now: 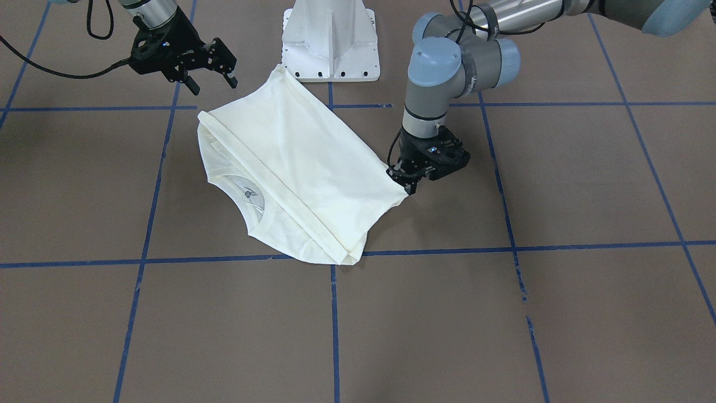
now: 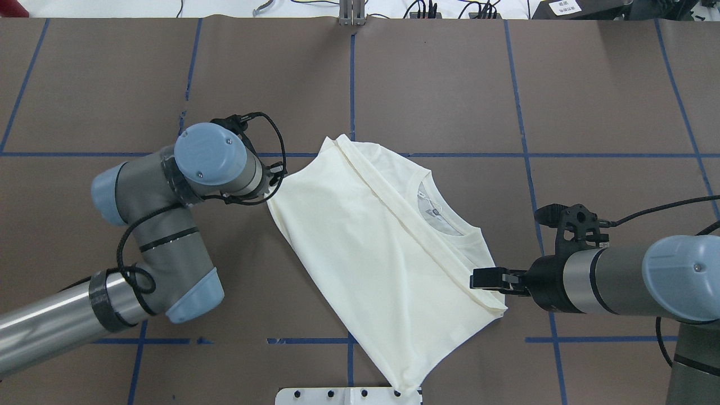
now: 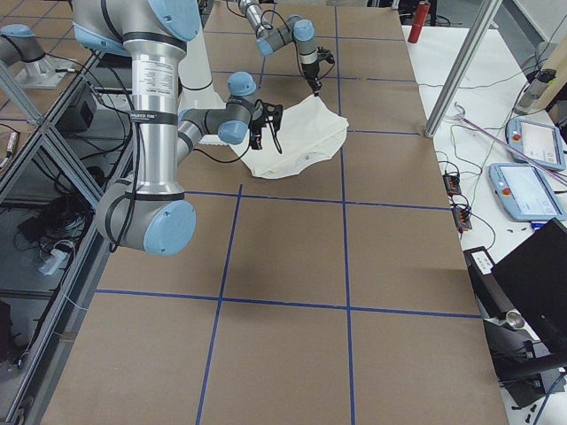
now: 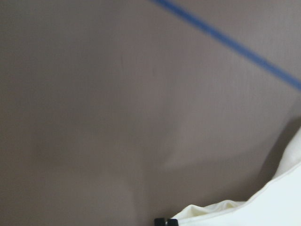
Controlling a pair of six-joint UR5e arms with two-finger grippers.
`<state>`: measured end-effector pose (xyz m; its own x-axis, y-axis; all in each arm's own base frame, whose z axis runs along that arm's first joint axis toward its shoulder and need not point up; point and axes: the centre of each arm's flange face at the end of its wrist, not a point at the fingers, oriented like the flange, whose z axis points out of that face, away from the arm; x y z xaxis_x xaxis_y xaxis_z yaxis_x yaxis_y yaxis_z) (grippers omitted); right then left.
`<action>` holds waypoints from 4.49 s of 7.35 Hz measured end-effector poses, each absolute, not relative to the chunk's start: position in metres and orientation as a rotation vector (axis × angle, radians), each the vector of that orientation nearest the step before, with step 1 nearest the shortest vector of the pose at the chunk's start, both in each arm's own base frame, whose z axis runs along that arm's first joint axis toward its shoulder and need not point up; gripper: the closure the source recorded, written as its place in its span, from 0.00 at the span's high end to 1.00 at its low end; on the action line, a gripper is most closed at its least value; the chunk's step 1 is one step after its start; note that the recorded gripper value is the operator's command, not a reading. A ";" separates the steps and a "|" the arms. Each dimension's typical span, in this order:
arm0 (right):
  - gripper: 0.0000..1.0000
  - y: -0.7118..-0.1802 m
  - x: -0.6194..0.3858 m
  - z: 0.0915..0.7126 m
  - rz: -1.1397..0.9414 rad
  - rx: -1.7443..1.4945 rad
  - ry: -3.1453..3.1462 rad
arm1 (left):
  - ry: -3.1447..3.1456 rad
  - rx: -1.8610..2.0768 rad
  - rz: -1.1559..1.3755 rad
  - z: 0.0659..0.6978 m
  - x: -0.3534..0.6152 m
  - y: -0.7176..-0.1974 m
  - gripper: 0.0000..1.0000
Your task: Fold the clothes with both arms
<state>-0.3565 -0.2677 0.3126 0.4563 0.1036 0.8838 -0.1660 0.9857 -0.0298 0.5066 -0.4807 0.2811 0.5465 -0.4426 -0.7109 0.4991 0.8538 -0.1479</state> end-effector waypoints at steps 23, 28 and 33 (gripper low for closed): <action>1.00 -0.340 -0.628 0.219 -0.117 0.084 -0.540 | 0.938 0.174 -0.309 0.179 0.363 -0.502 1.00; 1.00 -0.338 -0.633 0.232 -0.132 0.061 -0.487 | 0.939 0.170 -0.306 0.179 0.366 -0.500 1.00; 1.00 -0.343 -0.625 0.237 -0.152 0.055 -0.437 | 0.940 0.160 -0.297 0.180 0.374 -0.494 1.00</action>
<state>-0.6252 -0.3429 0.2371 0.8951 -0.1583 0.4169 0.1347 0.9872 0.0858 0.3739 -0.4943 0.1797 0.5534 -0.1804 -0.8132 0.3191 0.9477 0.0069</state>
